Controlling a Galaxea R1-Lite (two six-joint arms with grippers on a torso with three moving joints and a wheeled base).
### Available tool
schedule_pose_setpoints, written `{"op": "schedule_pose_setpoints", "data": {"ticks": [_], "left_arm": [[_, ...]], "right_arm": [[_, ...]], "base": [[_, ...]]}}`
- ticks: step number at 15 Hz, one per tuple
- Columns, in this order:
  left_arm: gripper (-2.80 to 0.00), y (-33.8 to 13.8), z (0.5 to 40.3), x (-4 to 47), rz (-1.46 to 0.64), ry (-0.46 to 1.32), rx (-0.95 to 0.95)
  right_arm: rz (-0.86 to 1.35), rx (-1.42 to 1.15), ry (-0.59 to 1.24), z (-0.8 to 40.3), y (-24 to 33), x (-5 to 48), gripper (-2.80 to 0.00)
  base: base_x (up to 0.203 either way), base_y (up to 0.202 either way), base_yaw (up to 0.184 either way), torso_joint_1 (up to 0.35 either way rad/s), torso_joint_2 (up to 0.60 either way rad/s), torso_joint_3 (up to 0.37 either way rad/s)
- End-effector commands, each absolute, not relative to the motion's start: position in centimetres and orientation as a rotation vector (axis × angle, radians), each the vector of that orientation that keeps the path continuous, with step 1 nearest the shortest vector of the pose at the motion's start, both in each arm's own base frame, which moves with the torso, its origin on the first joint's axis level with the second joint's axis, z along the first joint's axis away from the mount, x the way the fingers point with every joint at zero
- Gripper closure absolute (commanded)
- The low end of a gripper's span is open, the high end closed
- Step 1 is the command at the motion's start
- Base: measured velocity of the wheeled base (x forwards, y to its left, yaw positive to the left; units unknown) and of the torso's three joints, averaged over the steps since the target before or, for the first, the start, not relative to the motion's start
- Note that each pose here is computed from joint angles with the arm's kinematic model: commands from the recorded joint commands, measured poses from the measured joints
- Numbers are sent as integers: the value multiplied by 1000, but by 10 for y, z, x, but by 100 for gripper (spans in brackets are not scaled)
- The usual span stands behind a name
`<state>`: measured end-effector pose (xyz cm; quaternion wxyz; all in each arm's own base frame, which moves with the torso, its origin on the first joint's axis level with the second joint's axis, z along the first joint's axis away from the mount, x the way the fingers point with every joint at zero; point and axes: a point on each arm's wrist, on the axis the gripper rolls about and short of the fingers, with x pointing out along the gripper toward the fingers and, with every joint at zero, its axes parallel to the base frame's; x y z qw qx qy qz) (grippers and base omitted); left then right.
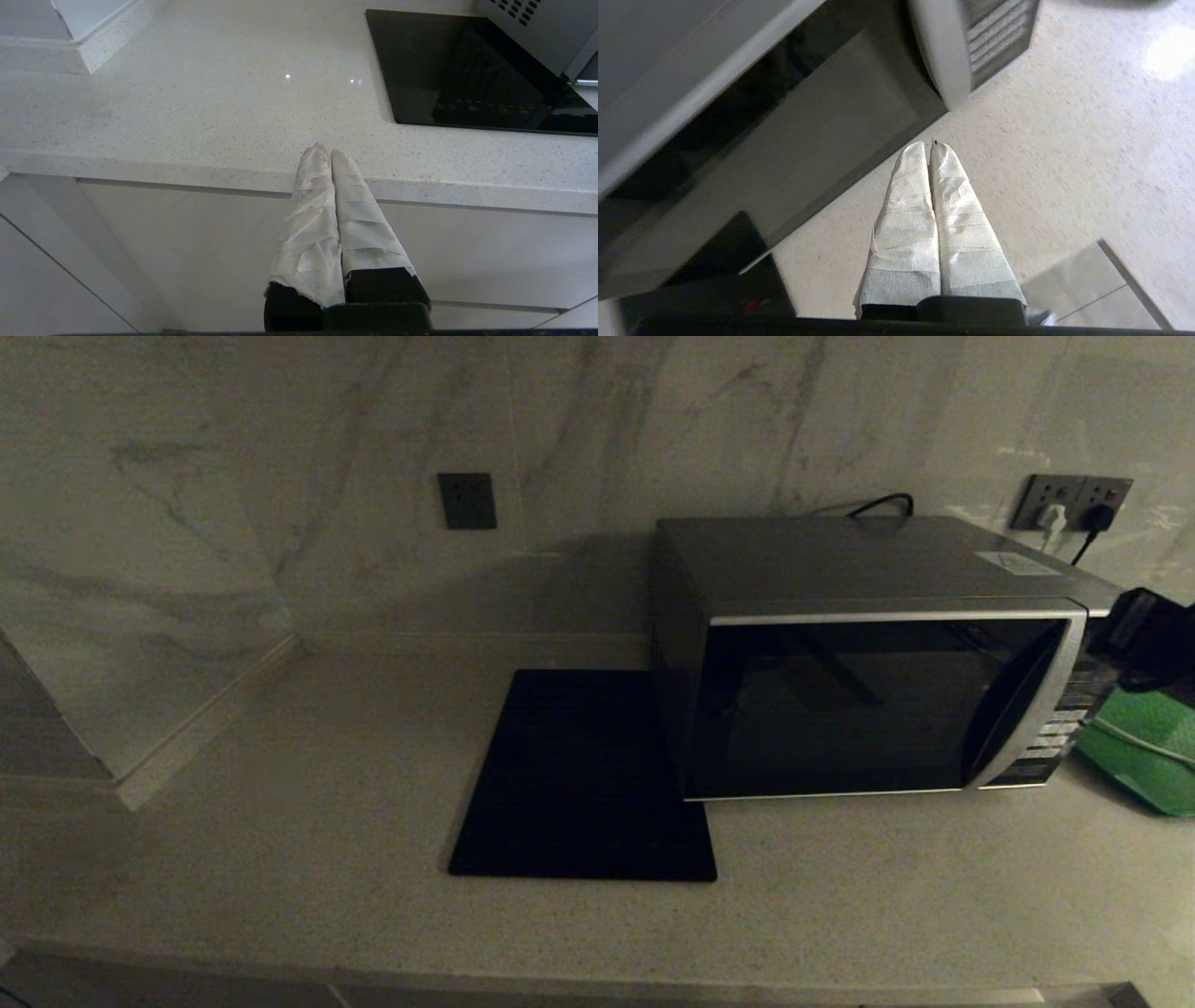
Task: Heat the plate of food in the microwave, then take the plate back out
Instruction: Open the microwave oven
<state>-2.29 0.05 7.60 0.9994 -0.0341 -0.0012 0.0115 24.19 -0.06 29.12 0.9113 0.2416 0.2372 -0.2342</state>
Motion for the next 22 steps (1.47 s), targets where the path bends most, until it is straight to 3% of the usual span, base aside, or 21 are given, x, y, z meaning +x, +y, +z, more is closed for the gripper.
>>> {"op": "schedule_pose_setpoints", "data": {"ticks": [1,5,11,15,19,22], "left_arm": [[0,1,76,-23,23,-2,-69],[0,1,76,-23,23,-2,-69],[0,1,76,-23,23,-2,-69],[0,1,76,-23,23,-2,-69],[0,1,76,-23,23,-2,-69],[0,1,76,-23,23,-2,-69]], "right_arm": [[-434,596,487,315,-24,218,0],[-253,798,599,330,-56,189,0],[-97,1062,684,303,-104,192,0],[-248,1177,684,247,-190,207,0],[-316,1023,531,179,-264,211,0],[-308,904,448,124,-280,215,0]], "base": [[0,0,0,0,0,0],[0,0,0,0,0,0],[0,0,0,0,0,0],[0,0,0,0,0,0],[0,0,0,0,0,0],[0,0,0,0,0,0]]}}
